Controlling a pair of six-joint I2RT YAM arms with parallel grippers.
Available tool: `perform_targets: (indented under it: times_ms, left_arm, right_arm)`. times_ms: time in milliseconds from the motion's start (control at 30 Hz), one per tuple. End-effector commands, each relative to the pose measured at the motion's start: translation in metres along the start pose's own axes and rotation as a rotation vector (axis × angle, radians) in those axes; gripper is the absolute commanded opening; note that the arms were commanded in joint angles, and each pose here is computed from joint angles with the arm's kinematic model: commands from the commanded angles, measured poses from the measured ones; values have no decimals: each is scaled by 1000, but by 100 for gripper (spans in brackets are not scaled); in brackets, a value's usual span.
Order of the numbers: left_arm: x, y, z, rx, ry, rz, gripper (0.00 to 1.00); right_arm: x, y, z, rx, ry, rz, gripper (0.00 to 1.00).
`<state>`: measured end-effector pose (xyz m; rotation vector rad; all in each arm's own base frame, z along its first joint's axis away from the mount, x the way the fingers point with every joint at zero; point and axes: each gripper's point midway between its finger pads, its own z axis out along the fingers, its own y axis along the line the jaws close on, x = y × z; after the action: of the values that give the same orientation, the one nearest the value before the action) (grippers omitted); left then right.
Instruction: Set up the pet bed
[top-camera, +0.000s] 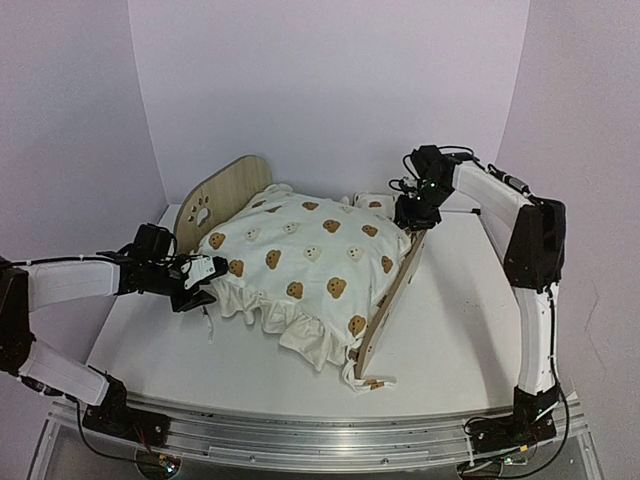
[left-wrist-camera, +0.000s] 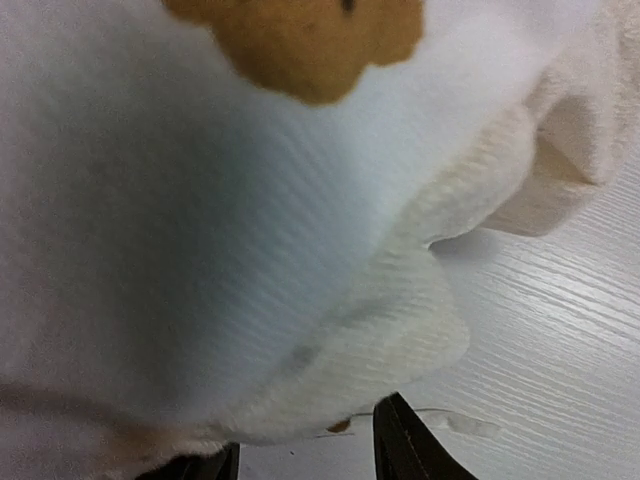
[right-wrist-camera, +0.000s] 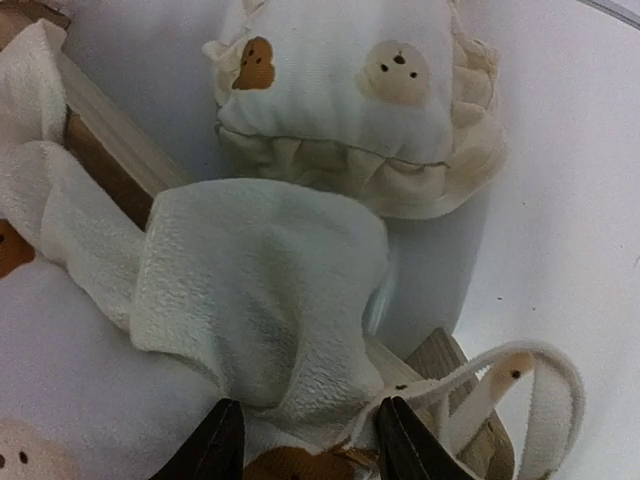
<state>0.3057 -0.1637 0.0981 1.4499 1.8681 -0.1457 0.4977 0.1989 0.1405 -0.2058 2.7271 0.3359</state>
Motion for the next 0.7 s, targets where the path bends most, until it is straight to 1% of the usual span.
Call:
perform_targets:
  times_ms: [0, 167, 267, 367, 533, 667]
  left_arm:
    - [-24, 42, 12, -137, -70, 51, 46]
    - [-36, 55, 32, -118, -108, 73, 46]
    - [-54, 73, 39, -125, -147, 73, 46]
    - [-67, 86, 48, -113, -173, 67, 46]
    - [-95, 84, 70, -57, -213, 110, 46]
    - [-117, 79, 85, -3, -261, 101, 47]
  right_arm:
    - [30, 23, -18, -130, 52, -35, 45]
    - [78, 22, -31, -163, 111, -3, 45]
    - [111, 31, -34, -235, 162, 50, 44]
    - [138, 36, -35, -246, 186, 80, 44]
    - [170, 73, -47, -300, 207, 67, 44]
    - [196, 113, -53, -319, 234, 5, 45]
